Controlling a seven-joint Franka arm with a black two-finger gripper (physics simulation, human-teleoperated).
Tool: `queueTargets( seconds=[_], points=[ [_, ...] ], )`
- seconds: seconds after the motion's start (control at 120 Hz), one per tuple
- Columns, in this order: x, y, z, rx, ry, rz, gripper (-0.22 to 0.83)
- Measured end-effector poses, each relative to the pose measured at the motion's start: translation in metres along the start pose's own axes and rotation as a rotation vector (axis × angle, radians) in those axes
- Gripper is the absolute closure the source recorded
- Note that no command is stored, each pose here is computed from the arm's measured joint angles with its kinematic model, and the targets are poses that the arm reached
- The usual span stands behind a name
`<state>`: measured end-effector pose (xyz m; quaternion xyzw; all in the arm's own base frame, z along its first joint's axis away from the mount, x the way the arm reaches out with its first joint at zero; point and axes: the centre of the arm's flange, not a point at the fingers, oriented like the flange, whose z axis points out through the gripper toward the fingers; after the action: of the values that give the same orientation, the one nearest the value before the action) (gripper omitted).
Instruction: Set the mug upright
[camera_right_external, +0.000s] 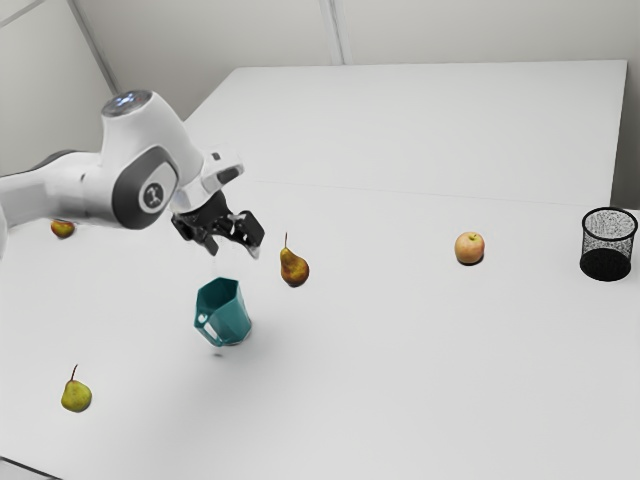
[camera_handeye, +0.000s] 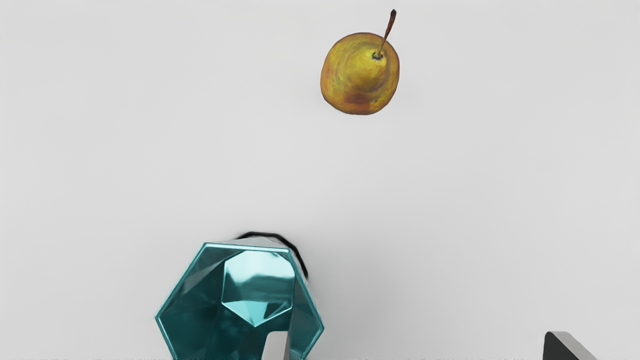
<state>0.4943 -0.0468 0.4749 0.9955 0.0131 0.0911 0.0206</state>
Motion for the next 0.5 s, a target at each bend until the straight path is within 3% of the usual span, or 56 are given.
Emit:
queueTargets(
  seconds=[0.258,0.5],
  points=[
    [0.051,0.011,-0.037,-0.020,-0.118,0.004,0.03],
    [0.078,0.017,-0.094,-0.017,-0.152,0.018,0.02]
  ],
)
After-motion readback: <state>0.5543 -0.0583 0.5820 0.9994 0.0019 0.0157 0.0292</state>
